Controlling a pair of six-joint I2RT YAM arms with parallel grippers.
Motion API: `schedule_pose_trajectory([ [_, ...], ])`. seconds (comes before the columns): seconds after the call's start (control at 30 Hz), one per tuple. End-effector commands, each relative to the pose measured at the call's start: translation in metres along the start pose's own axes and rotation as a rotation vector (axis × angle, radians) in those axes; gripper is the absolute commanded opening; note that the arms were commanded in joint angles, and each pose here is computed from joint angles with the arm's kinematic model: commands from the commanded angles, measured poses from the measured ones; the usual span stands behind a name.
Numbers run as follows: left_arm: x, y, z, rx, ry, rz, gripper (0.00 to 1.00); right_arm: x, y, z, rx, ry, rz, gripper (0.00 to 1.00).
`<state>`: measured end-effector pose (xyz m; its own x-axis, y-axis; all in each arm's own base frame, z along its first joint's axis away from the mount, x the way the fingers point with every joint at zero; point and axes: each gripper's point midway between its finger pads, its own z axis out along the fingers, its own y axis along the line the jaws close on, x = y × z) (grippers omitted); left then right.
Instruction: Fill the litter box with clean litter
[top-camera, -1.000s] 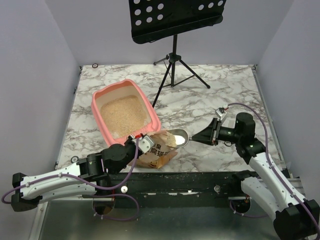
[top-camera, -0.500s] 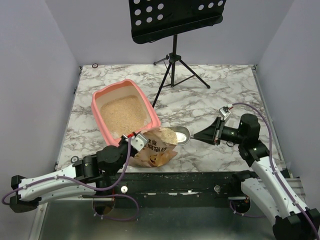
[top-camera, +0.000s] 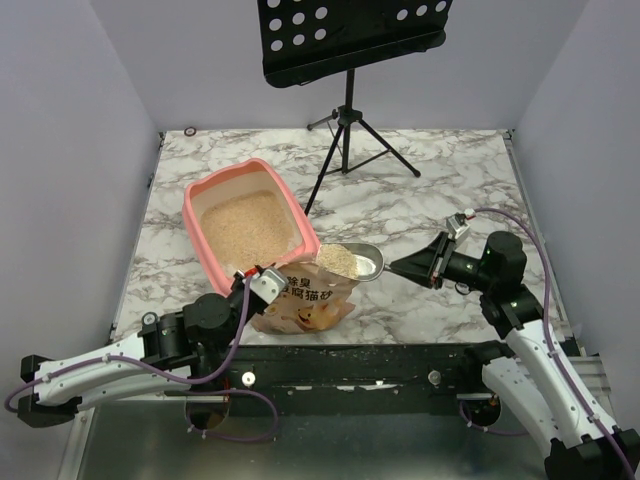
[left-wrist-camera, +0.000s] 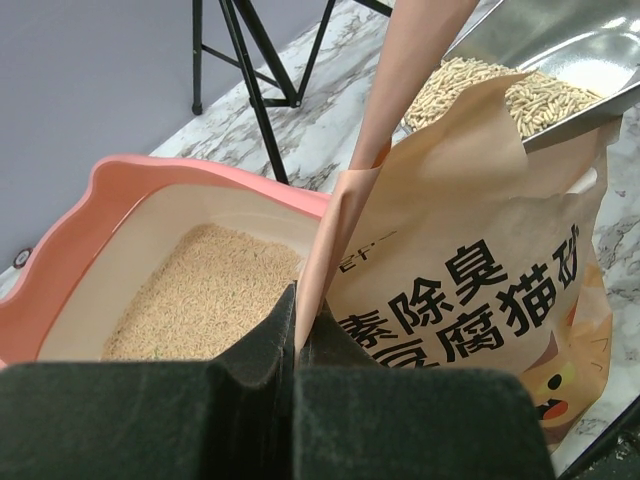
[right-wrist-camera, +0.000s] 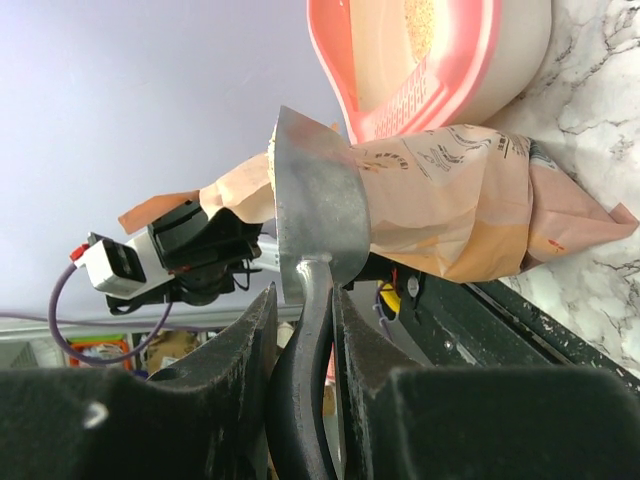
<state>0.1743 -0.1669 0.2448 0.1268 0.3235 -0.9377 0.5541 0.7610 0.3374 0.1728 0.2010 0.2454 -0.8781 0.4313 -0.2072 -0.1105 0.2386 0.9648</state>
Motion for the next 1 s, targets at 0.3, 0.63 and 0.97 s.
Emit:
schedule_pose_trajectory([
  [0.3,-0.035,0.032,-0.007,-0.123,-0.118,-0.12,0.0,-0.03,0.041,0.005,-0.056,-0.081,0.009,0.01],
  [0.63,-0.037,0.035,-0.008,-0.127,-0.127,-0.129,0.0,-0.068,0.076,0.032,-0.113,-0.066,-0.034,0.01],
  [0.97,-0.035,0.028,-0.003,-0.102,-0.11,-0.122,0.0,-0.089,0.093,0.097,-0.124,0.036,-0.079,0.01],
])
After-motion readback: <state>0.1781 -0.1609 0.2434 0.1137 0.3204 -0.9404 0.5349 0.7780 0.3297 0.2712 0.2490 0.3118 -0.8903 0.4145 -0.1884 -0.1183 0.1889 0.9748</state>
